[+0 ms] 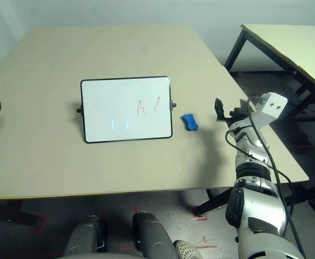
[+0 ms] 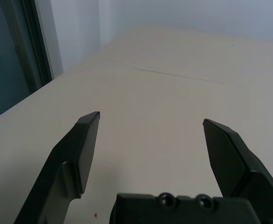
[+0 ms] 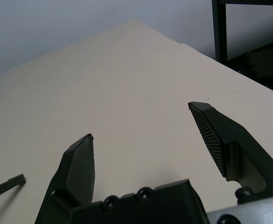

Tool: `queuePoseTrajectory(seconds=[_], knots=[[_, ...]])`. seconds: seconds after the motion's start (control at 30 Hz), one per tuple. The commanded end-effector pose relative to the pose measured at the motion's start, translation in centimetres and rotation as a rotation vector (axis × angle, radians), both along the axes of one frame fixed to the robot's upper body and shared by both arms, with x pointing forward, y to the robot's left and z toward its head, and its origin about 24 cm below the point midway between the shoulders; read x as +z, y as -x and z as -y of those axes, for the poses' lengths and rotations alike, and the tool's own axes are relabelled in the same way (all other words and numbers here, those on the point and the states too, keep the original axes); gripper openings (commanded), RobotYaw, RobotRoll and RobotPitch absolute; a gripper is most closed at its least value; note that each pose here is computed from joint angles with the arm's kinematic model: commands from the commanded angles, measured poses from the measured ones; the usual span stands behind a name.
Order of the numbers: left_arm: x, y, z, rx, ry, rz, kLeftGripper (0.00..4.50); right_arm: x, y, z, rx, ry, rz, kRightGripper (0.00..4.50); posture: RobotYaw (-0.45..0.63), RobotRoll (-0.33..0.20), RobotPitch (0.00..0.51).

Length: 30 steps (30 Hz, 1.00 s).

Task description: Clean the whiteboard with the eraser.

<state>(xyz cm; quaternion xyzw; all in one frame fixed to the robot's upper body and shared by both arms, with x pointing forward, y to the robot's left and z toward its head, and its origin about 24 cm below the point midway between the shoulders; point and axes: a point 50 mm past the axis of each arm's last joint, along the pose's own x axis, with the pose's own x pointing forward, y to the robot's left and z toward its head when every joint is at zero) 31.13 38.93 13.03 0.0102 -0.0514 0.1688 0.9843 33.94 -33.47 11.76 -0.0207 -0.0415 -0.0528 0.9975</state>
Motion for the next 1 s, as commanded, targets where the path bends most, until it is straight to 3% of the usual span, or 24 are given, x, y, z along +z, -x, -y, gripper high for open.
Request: queuePoseTrajectory(seconds=[0.03,0.23,0.37,0.47,0.63,0.77,1.0], knots=[[-0.2,0.3,-0.4,0.014,-0.006,-0.012,4.50,-0.2,0.4,0.6,-0.025,-0.008,0.001,4.49,-0.13,0.000,0.108],[0.9,-0.4,0.2,-0.035,-0.021,0.007,4.50,0.8,0.3,0.9,-0.041,0.018,0.013,4.49,-0.15,0.000,0.113],[4.9,-1.2,0.9,-0.207,-0.127,0.059,4.50,2.8,-0.1,0.5,-0.020,0.073,-0.039,4.49,-0.17,0.000,0.110],[8.7,-1.3,1.2,-0.368,-0.165,0.085,4.50,4.2,-0.1,-0.5,0.022,0.044,-0.162,4.49,-0.16,0.000,0.102],[12.5,-0.8,4.0,-0.692,-0.309,-0.036,4.50,5.1,0.8,-3.1,0.108,0.076,-0.414,4.49,-0.15,0.000,0.086],[12.8,-0.5,7.0,-0.860,-0.341,-0.125,4.50,5.3,1.1,-4.4,0.130,0.096,-0.513,4.49,-0.15,0.000,0.069],[9.9,-0.8,13.1,-1.063,-0.291,-0.210,4.50,4.1,0.2,-6.3,0.138,0.106,-0.599,4.49,-0.14,0.000,0.057]])
